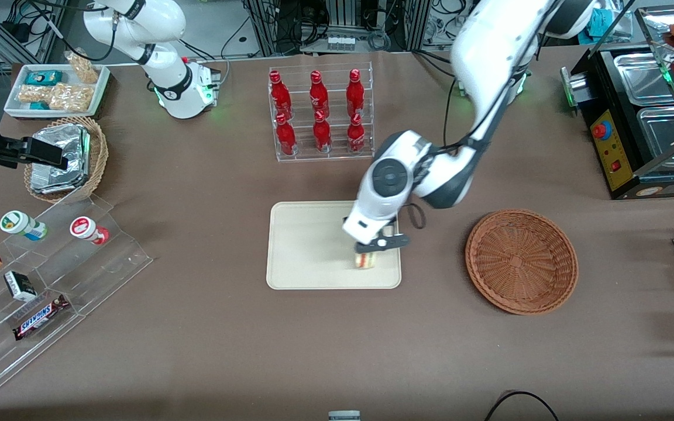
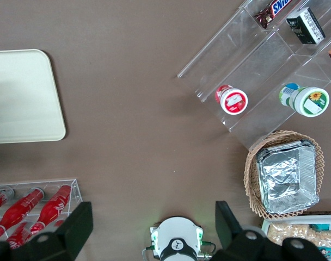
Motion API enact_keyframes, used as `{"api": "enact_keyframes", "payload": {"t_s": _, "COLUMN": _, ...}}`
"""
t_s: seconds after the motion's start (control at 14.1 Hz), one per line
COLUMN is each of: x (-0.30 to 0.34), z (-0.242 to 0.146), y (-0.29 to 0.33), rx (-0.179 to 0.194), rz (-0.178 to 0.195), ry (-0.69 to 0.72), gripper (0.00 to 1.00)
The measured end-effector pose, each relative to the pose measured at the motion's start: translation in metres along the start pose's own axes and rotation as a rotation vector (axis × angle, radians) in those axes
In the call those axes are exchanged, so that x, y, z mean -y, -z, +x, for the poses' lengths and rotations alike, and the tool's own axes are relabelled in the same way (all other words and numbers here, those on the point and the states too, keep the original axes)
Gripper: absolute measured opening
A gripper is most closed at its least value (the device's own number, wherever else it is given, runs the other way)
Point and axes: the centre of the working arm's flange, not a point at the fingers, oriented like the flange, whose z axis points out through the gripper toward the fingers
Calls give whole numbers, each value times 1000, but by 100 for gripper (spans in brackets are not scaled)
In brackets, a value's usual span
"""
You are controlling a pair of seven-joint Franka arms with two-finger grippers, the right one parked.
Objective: Place sandwich from basket to tray
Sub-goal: 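Lift the sandwich and carry it over the white tray, then lower the sandwich onto the tray and open the left gripper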
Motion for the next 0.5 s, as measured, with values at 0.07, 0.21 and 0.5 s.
{"api": "enact_keyframes", "payload": {"t_s": 0.07, "x": -12, "z": -4, "y": -13, "rx": -13, "rz": 15, "ry": 6, "gripper": 15}}
{"api": "enact_keyframes", "payload": {"t_s": 0.21, "x": -33, "z": -5, "y": -31, "rx": -25, "rz": 13, "ry": 17, "gripper": 15}}
{"api": "enact_keyframes", "payload": {"t_s": 0.5, "x": -61, "z": -10, "y": -41, "rx": -35, "rz": -9, "ry": 16, "gripper": 16}}
